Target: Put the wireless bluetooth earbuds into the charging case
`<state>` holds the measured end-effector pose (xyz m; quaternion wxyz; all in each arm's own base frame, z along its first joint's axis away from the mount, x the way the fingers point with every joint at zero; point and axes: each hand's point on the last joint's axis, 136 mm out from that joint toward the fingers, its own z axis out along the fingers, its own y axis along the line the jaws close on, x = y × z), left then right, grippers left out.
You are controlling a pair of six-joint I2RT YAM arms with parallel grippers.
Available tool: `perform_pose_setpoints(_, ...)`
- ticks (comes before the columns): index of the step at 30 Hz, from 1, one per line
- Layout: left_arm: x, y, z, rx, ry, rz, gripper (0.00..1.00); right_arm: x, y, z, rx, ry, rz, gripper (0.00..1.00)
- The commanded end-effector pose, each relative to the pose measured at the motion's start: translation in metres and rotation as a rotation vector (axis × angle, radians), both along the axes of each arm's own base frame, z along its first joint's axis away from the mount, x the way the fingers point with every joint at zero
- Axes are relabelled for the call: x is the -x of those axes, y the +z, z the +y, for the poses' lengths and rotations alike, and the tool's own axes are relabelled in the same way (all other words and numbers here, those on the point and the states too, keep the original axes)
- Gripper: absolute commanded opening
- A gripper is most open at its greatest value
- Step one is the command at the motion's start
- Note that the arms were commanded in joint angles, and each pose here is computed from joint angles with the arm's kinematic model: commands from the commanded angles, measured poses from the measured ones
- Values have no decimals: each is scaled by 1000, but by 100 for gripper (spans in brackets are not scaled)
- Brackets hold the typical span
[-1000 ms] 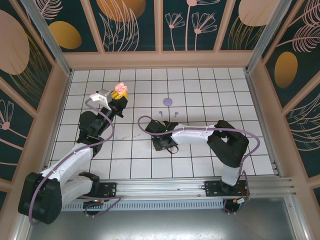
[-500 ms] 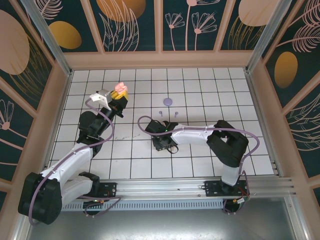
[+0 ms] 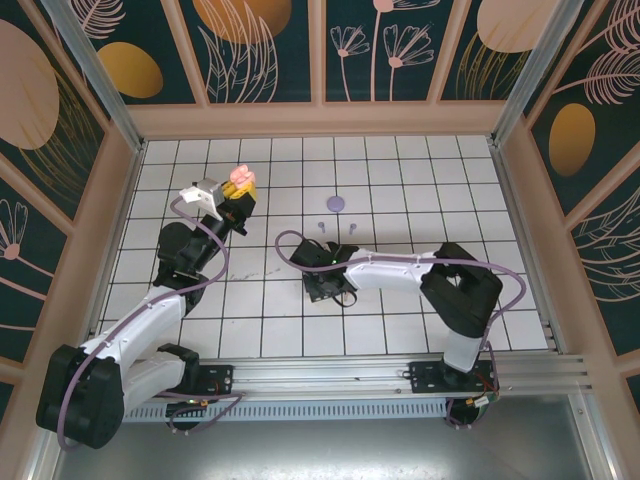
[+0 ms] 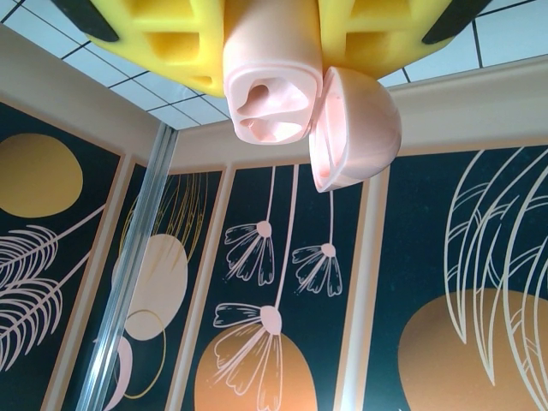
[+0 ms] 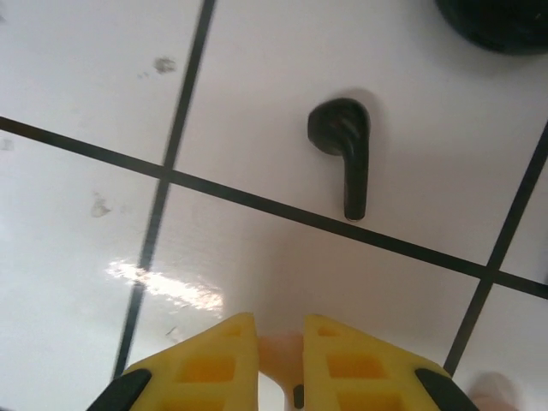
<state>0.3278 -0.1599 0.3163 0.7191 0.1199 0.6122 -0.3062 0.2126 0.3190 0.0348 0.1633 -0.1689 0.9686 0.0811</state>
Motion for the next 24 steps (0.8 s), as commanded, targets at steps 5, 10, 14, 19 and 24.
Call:
perform_pose_setpoints(5,14,2,-13,-8,-84,-77,0,-23,94,6,-125,-25,-184,16)
perform_pose_setpoints(10,31,-9,-30,-48,-154,-150,0,-44,174,4,-220,-40,-335,16)
perform_pose_setpoints(14,42,-23,-51,-129,-201,-198,0,-59,236,-1,-315,-49,-456,17)
perform_pose_setpoints(19,44,-25,-63,-148,-204,-239,0,-66,303,-7,-465,-30,-608,17)
perform_pose_setpoints(24,38,-28,-72,-209,-173,-279,0,-57,349,-6,-609,28,-724,17)
